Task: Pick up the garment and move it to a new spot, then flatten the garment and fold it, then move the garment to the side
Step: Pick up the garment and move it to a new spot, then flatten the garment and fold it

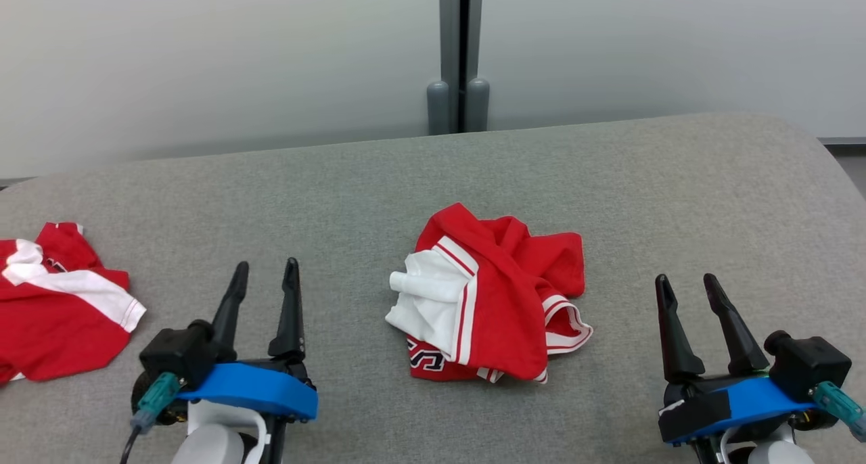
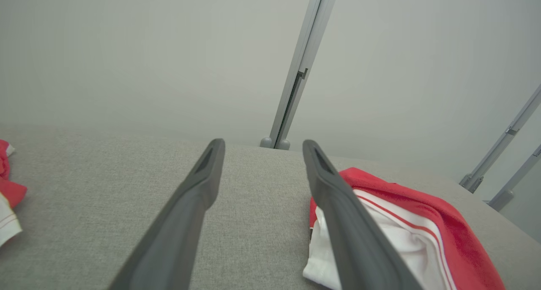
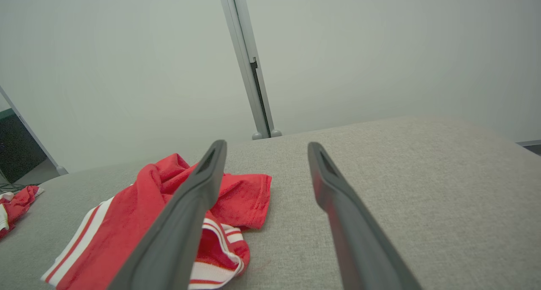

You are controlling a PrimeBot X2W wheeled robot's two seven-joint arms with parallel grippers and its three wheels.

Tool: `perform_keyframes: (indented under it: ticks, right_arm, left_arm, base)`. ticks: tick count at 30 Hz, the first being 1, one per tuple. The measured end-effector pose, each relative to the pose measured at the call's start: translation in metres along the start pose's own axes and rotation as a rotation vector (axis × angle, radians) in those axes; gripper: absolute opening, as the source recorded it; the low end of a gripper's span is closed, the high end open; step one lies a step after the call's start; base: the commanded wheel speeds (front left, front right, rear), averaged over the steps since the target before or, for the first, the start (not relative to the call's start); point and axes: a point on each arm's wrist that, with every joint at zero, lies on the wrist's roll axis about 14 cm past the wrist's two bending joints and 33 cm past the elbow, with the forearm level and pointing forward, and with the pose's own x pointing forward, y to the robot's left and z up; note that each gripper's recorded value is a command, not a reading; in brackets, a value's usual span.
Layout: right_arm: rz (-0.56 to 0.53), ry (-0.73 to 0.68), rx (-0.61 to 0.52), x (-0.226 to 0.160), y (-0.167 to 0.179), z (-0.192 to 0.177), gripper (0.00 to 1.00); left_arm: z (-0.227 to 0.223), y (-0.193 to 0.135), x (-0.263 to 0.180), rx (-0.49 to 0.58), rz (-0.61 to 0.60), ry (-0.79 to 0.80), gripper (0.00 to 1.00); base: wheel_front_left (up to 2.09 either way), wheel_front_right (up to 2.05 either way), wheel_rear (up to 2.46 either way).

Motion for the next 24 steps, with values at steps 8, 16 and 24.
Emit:
perform_keyframes:
  ticks: [8,16,24]
  right_arm:
    - [0.046,0.066,-0.045,0.002,0.013,-0.015,1.0]
    - [0.055,0.081,-0.083,0.0,0.015,-0.016,1.0]
    - [0.036,0.095,-0.081,-0.006,0.008,-0.02,1.0]
  left_arm:
    - [0.031,0.04,-0.03,0.074,0.151,-0.112,1.0]
    - [0.013,0.063,-0.056,0.162,0.219,-0.049,1.0]
    - [-0.001,0.076,-0.068,0.157,0.252,0.0,1.0]
  base:
    - [0.0,0.0,0.0]
    - [0.0,0.0,0.0]
    - [0.0,0.0,0.0]
